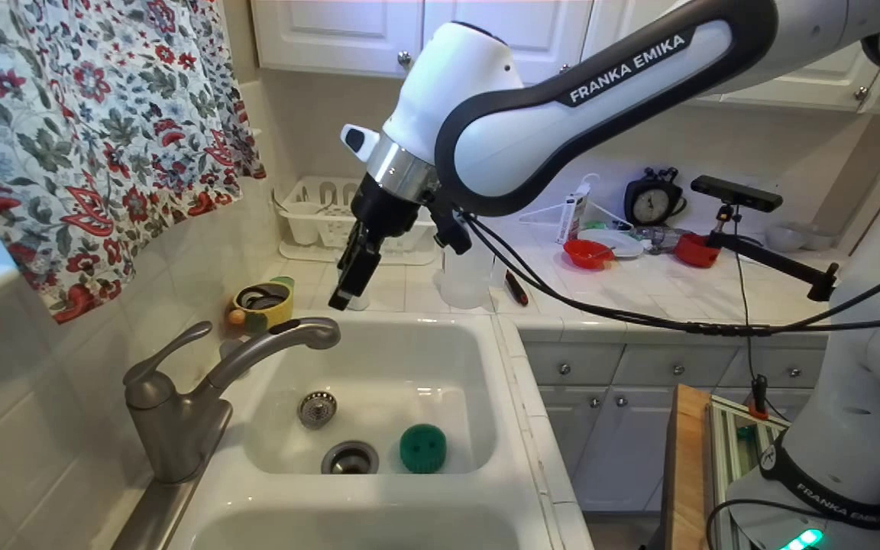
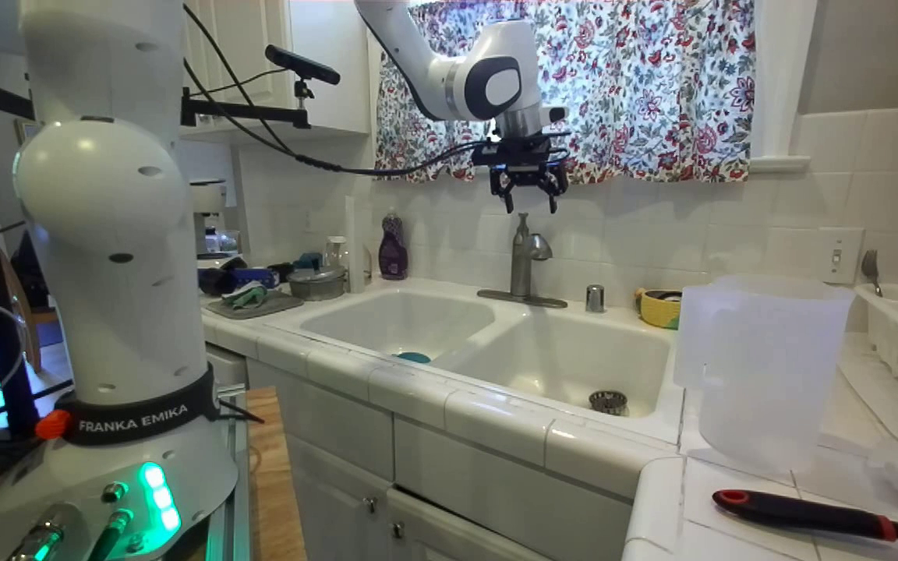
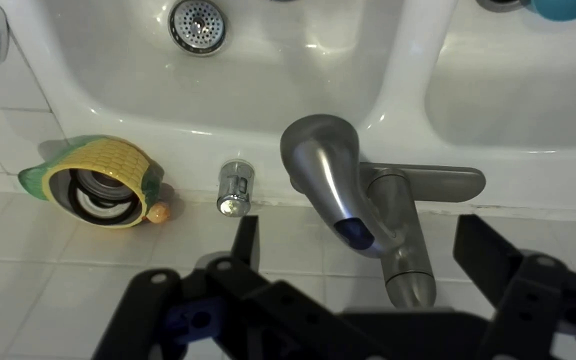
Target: Move the faucet handle upwards
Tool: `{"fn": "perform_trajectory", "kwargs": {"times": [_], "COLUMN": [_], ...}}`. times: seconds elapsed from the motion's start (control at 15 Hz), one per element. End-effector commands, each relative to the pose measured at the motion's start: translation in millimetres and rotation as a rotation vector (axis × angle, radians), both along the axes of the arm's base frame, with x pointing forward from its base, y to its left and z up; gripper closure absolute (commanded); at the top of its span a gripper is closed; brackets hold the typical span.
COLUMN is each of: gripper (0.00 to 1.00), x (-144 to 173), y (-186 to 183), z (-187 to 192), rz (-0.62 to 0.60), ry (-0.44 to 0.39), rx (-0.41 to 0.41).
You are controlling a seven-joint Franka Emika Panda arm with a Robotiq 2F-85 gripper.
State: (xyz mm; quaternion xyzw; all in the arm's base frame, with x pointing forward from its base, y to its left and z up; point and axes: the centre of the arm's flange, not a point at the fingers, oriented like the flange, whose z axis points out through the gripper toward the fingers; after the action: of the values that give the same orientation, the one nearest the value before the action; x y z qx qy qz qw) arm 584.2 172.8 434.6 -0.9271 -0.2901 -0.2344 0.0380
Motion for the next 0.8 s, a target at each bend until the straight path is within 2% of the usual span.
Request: {"fn": "perform_trajectory", "kwargs": {"times": [0.0,0.07,0.13,0.27,0.47,0.73], "gripper": [0.00,0.00,0.25,0.34,0.56,0.84], "x": [29,34,40,48,57,67], "y": [7,9,13,22,38,56], "z": [-9,-9,-10,-9,-9,-5], "rz": [0.072,0.092,0.114,0.165,0.231,0.278], "ry": [-0.082,-0.099,-0.107,-0.109,-0.123,-0.117], "rx": [-0.016,-0.012,-0.018,-0.006,0.010,0.076]}}
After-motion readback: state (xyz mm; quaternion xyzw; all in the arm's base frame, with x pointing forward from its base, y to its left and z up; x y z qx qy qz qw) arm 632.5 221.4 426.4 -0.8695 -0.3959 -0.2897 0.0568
